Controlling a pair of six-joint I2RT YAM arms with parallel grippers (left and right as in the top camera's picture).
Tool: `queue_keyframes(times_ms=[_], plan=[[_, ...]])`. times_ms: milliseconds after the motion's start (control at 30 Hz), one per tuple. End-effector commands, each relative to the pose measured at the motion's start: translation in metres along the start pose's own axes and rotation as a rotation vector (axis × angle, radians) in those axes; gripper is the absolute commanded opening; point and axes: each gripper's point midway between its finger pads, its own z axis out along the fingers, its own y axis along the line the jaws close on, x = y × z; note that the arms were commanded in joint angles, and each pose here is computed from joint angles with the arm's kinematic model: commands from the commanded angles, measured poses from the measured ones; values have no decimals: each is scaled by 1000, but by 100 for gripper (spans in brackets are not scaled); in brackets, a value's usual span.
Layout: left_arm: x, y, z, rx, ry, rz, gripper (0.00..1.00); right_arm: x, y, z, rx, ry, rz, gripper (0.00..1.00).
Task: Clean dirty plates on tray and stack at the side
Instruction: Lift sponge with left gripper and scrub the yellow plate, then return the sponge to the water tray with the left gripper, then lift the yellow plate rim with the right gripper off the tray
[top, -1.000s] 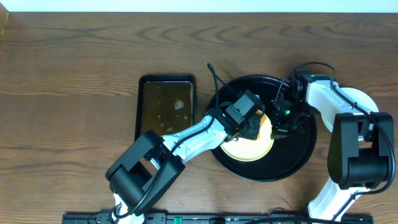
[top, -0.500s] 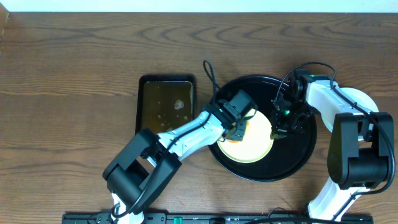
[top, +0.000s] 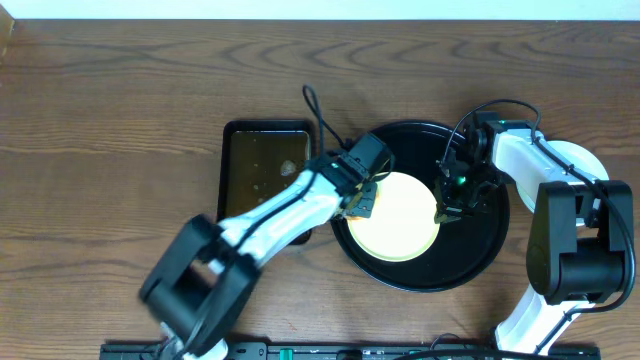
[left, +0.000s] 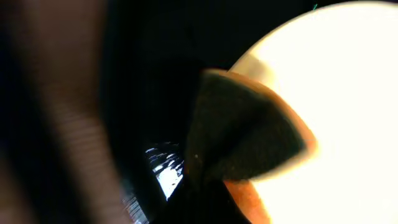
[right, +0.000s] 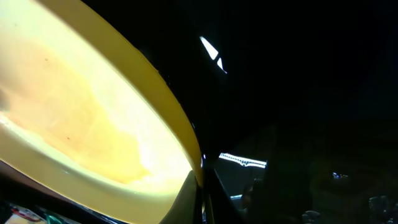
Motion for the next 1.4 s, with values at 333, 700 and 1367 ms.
queue_keyframes(times_ms=[333,700,1367], plan=[[-23,78,-77,-144,-145,-123,8,-20,0,-7,24,-102,-25,1],[-26,114,-76,-186,-138,-215,8,-18,43,-5,-212,-106,-144,1],[-23,115,-75,-190,-128,-214,8,-34,55,-44,-309,-276,-260,1]])
